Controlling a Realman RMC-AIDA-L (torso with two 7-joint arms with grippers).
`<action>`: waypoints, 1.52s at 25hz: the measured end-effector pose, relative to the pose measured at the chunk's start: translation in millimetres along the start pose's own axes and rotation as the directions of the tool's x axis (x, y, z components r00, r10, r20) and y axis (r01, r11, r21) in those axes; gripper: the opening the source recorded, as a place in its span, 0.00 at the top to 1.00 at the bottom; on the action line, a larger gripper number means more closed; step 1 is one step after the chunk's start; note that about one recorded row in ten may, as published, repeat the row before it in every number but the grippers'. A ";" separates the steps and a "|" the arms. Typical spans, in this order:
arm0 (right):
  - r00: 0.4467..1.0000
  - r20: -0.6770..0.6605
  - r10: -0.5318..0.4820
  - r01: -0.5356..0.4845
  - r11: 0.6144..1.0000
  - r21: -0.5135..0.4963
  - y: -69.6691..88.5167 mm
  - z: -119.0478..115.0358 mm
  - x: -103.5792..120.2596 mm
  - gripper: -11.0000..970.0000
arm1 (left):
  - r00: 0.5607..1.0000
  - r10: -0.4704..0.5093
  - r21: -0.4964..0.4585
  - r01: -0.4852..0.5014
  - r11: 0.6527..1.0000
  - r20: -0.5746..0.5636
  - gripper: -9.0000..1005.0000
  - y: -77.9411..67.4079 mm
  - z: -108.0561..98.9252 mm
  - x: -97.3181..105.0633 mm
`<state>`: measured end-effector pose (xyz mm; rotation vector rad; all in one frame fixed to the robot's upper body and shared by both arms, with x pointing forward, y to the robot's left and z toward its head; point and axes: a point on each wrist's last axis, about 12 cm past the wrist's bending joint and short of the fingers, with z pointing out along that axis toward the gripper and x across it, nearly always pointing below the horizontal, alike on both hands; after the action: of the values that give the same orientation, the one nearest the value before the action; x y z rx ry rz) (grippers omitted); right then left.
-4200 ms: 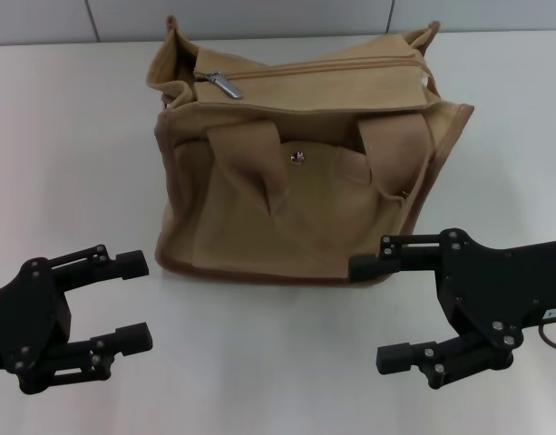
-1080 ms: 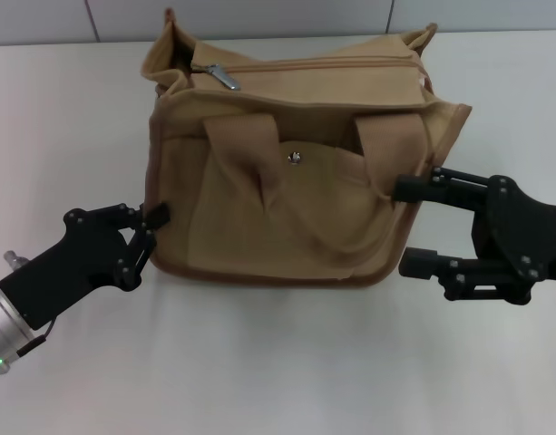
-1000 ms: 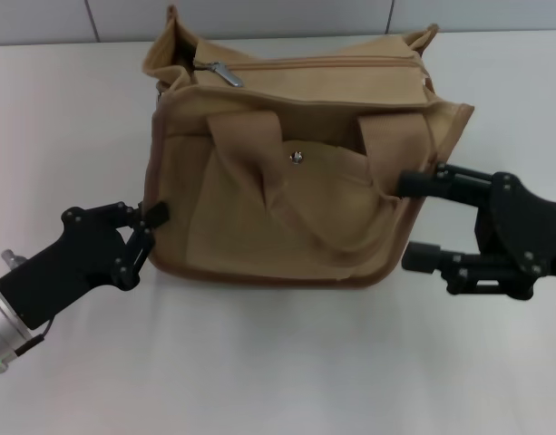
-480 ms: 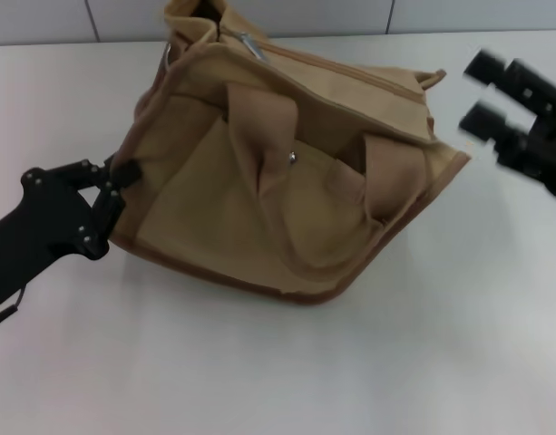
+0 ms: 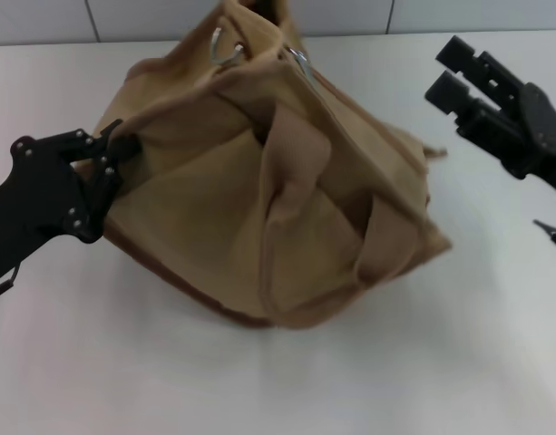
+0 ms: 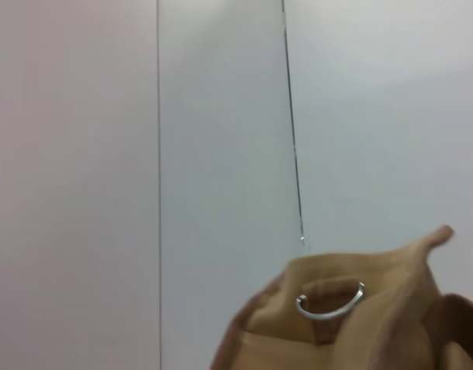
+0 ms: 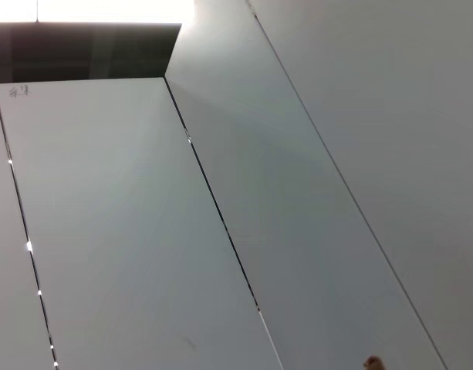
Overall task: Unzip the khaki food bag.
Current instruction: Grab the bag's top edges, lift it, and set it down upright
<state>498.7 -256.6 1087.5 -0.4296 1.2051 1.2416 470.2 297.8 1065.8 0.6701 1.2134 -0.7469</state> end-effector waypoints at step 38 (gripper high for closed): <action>0.964 -0.069 0.257 -0.255 0.966 0.037 21.1 20.5 52.9 0.56 | 1.000 0.017 0.092 -0.014 0.996 -0.022 0.94 -4.1 31.4 8.8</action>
<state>482.1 -207.3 1056.6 -0.3064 1.3710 1.4380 486.3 269.2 1064.0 0.7653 1.1991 -0.7877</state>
